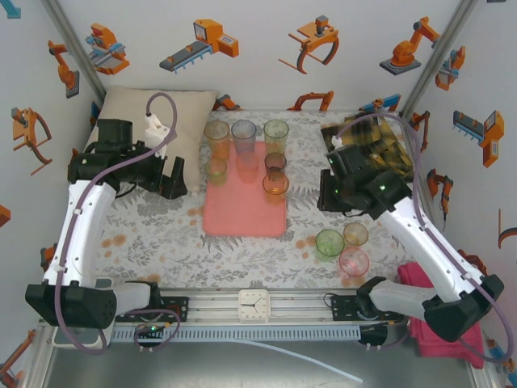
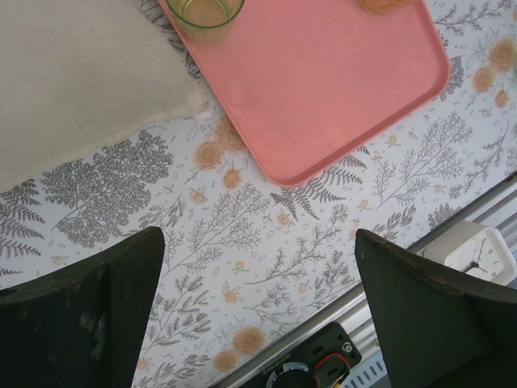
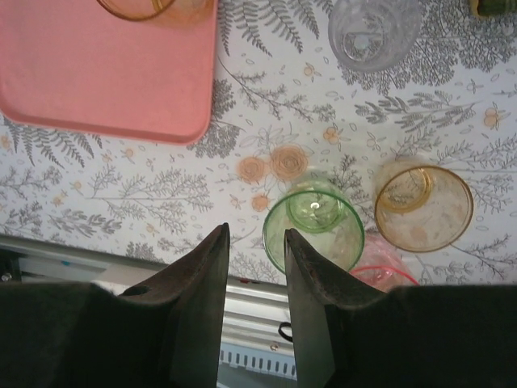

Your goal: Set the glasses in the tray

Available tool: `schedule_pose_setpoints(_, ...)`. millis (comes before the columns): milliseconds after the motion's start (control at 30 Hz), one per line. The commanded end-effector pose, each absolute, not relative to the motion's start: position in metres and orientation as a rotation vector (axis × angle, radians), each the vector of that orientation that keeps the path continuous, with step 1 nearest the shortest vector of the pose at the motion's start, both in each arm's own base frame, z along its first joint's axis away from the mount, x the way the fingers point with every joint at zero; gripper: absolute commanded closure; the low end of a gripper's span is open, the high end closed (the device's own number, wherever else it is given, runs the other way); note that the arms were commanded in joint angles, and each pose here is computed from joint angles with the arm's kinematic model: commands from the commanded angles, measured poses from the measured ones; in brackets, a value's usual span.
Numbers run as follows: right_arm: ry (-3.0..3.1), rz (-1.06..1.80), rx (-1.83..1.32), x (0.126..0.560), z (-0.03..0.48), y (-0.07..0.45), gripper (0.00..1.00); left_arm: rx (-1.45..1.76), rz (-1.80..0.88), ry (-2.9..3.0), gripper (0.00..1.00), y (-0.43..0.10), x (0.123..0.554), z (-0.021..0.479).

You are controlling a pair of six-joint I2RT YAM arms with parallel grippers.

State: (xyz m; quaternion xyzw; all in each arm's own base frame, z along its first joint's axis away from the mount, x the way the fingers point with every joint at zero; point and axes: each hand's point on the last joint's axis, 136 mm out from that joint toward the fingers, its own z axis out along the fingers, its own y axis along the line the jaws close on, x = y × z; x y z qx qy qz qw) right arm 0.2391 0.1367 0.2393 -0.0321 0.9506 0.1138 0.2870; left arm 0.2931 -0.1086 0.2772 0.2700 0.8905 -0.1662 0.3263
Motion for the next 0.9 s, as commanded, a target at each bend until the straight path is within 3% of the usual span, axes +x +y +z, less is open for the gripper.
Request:
schedule_pose_setpoints(0,2.554,0.307,-0.081,0.219,0.238,0.127,0.65,0.703,-0.461,2.337,0.07,-0.111,0.285,0.275)
schedule_pose_setpoints(533,2.664,0.304,-0.131,0.194,0.221,0.127,0.65,0.68,-0.603,2.246,0.07,-0.127,0.266,0.293)
schedule_pose_setpoints(867,2.619,0.346,-0.114,0.199,0.219,0.137,0.65,0.646,-0.535,2.285,0.06,-0.117,0.271,0.284)
